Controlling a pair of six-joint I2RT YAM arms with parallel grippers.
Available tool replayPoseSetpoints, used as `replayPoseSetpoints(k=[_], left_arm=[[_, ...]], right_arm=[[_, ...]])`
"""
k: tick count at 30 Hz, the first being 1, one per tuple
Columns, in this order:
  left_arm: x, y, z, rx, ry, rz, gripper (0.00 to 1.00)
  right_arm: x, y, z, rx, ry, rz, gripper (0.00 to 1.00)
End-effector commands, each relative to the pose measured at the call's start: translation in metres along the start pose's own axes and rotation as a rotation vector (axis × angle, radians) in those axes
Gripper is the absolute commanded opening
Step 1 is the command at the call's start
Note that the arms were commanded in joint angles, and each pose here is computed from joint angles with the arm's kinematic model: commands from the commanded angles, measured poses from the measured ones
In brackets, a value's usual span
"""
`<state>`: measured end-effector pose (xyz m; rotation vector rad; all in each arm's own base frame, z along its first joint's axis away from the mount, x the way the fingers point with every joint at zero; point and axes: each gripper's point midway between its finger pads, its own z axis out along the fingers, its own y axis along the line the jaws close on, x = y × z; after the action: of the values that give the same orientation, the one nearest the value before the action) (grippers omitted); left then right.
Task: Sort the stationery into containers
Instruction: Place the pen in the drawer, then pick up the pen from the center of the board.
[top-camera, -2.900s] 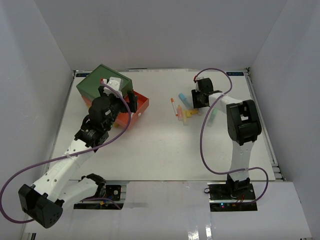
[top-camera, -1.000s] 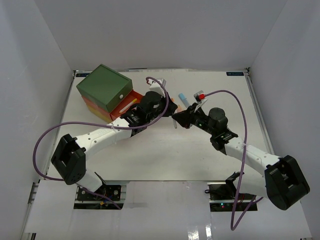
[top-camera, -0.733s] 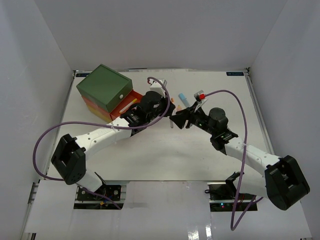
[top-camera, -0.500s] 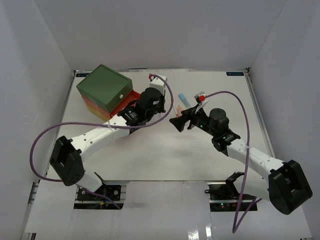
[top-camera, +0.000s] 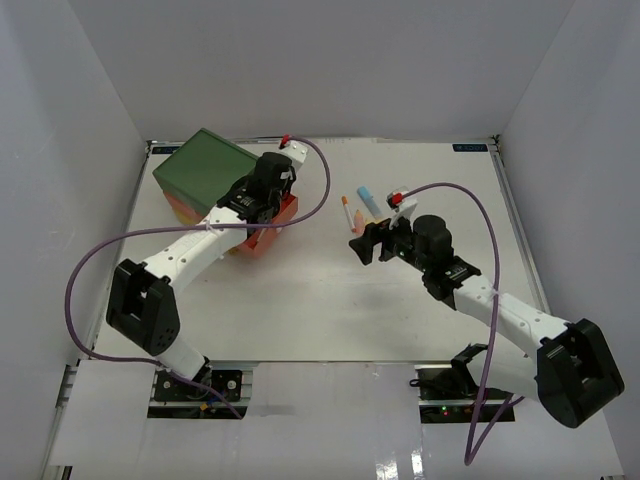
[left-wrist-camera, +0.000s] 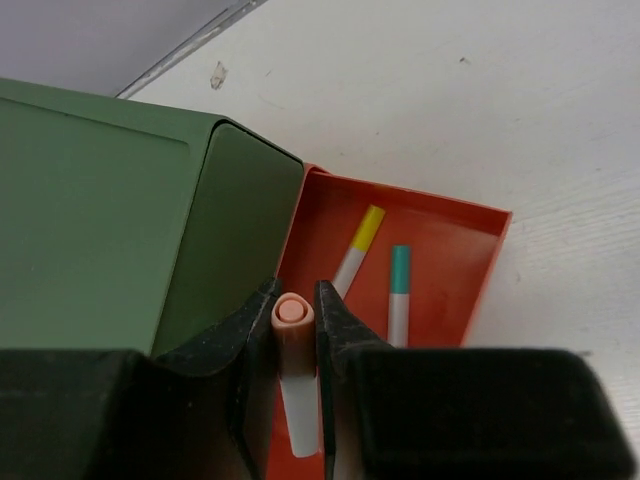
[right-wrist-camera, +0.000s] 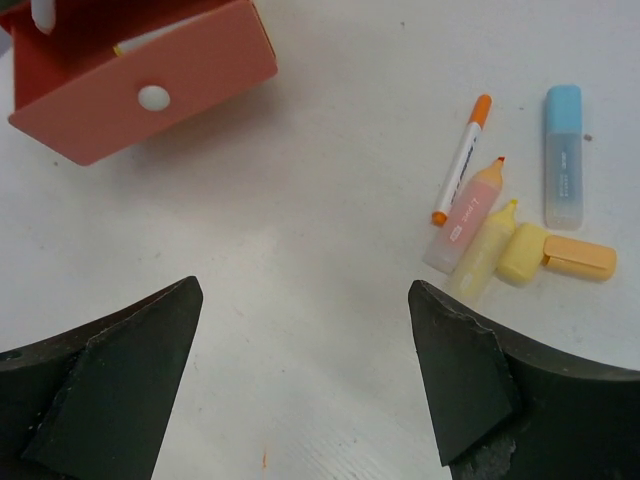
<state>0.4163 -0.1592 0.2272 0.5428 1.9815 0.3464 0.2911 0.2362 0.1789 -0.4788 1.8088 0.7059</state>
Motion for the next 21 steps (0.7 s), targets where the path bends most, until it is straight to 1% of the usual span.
replayPoseSetpoints(k=[1,2,4,5,6,7,8,9,10,11,12,13,14,15,16,17,18,19,20,21], left_arm=[[-0.003,-0.001,0.009,0.017,0.014,0.043,0.32],[-0.002,-0.001,0.011,0.013,0.02,0.038,0.37],[0.002,-0.003,0.016,0.005,0.038,0.038,0.42],[0.0,-0.002,0.016,0.001,0.034,0.026,0.48],[0.0,-0.002,0.015,0.002,0.033,0.016,0.53],[-0.002,0.001,0.014,-0.006,0.029,0.006,0.57],[-0.004,0.004,0.013,-0.012,0.025,0.001,0.64],[-0.007,0.009,0.009,-0.028,0.017,-0.011,0.66],[-0.008,0.009,0.009,-0.029,0.014,-0.018,0.68],[-0.014,0.014,0.003,-0.033,-0.005,-0.036,0.7],[-0.019,0.017,-0.003,-0.033,-0.021,-0.066,0.76],[-0.024,0.019,-0.008,-0.028,-0.039,-0.092,0.78],[-0.035,0.023,-0.021,-0.004,-0.08,-0.128,0.81],[-0.039,0.023,-0.03,0.02,-0.097,-0.153,0.84],[-0.045,0.022,-0.038,0.048,-0.12,-0.209,0.87],[-0.05,0.022,-0.047,0.078,-0.145,-0.24,0.9],[-0.064,0.025,-0.07,0.134,-0.216,-0.287,0.93],[-0.063,0.022,-0.077,0.162,-0.232,-0.323,0.98],[-0.066,0.023,-0.087,0.182,-0.265,-0.347,0.98],[-0.079,0.033,-0.108,0.197,-0.352,-0.378,0.98]], right_arm=[[-0.008,-0.002,0.007,0.013,0.033,-0.049,0.9],[-0.01,-0.004,0.01,0.019,0.042,-0.058,0.9],[-0.005,-0.008,0.013,0.035,0.08,-0.069,0.92],[-0.002,-0.012,0.016,0.045,0.1,-0.084,0.95],[-0.013,-0.011,0.02,0.05,0.094,-0.09,0.96],[-0.003,-0.018,0.024,0.078,0.145,-0.095,0.97],[-0.004,-0.022,0.027,0.093,0.159,-0.101,0.97],[-0.007,-0.024,0.034,0.103,0.179,-0.106,0.98],[-0.015,-0.024,0.035,0.108,0.167,-0.112,0.99],[-0.009,-0.03,0.043,0.13,0.193,-0.116,1.0],[-0.009,-0.031,0.047,0.133,0.202,-0.119,1.0],[-0.021,-0.032,0.054,0.138,0.188,-0.123,1.0],[-0.008,-0.043,0.063,0.187,0.236,-0.123,0.96],[-0.006,-0.046,0.068,0.192,0.257,-0.127,0.96],[-0.009,-0.049,0.084,0.197,0.27,-0.132,0.95],[0.003,-0.056,0.086,0.224,0.335,-0.127,0.95],[0.003,-0.059,0.091,0.24,0.352,-0.127,0.94],[0.004,-0.063,0.106,0.248,0.368,-0.128,0.94],[0.006,-0.068,0.11,0.266,0.382,-0.129,0.91],[0.01,-0.07,0.115,0.276,0.401,-0.13,0.9]])
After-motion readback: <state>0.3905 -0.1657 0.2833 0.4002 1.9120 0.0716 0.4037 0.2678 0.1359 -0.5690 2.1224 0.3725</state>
